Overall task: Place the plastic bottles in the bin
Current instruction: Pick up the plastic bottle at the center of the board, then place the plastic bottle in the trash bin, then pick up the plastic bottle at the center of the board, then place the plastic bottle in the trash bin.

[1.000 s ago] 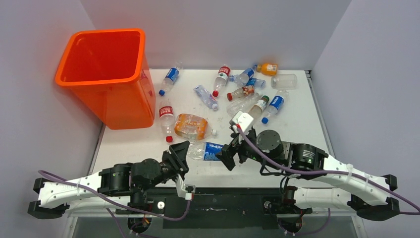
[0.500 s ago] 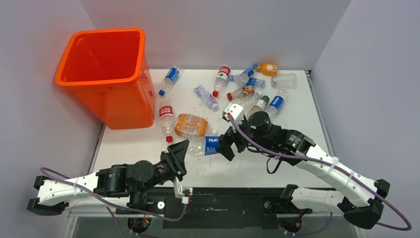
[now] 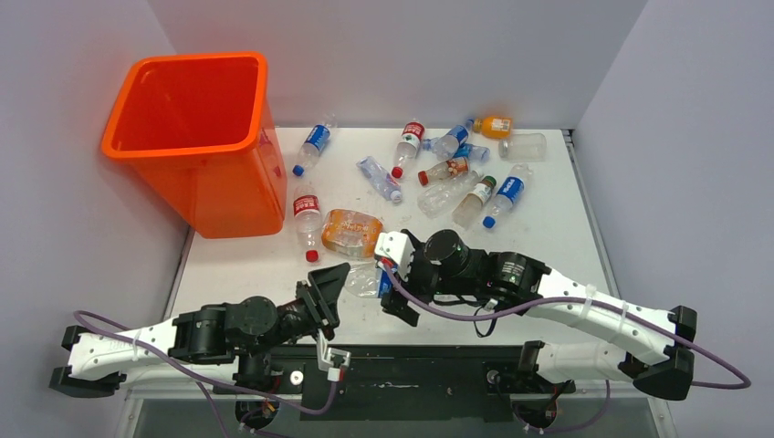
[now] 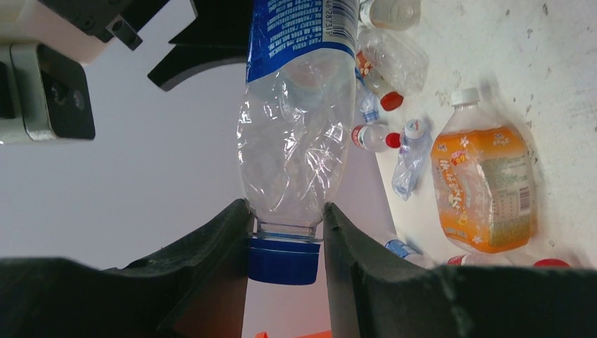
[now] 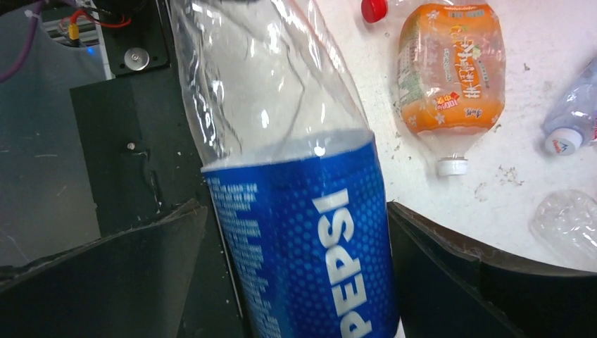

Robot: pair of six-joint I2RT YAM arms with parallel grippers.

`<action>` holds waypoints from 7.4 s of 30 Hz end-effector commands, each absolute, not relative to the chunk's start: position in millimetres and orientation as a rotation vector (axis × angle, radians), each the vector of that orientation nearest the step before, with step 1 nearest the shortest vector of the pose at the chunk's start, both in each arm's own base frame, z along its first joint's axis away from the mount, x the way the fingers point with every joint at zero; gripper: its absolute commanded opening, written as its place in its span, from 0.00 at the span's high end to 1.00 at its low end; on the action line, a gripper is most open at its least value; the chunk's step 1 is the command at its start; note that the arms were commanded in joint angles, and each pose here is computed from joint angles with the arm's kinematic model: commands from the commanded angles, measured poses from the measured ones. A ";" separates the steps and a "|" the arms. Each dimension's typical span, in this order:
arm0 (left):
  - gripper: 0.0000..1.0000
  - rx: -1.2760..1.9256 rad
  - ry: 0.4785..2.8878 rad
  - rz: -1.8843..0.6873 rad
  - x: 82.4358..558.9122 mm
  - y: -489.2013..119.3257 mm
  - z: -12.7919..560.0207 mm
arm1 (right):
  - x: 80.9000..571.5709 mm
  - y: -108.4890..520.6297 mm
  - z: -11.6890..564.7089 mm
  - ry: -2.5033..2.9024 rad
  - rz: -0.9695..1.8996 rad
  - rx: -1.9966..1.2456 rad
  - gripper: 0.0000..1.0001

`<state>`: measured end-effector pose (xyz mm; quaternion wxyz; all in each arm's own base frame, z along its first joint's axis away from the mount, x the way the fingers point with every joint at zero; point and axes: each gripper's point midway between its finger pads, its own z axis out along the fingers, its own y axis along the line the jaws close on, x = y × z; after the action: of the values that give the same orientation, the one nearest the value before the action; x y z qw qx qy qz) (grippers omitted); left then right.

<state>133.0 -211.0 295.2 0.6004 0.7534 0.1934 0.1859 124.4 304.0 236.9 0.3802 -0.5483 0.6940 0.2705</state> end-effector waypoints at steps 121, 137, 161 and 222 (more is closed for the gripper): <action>0.04 0.281 1.472 -0.568 318.9 -223.6 479.0 | 229.6 204.4 202.9 1.760 0.467 0.072 0.10; 0.04 0.384 1.593 -0.500 246.1 -184.7 313.5 | 331.5 82.9 174.6 1.677 0.479 0.767 0.10; 0.04 0.258 1.566 -0.541 235.1 -155.7 307.8 | 418.9 32.8 101.7 1.754 0.407 0.891 0.10; 0.04 1.267 1.013 -0.364 148.2 -223.3 308.3 | 122.1 218.4 236.9 2.026 1.319 -0.406 0.95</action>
<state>143.7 -227.2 298.8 0.6579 0.4675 0.5136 -0.2913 145.1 209.6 229.0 0.3844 -0.1059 0.7821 0.4789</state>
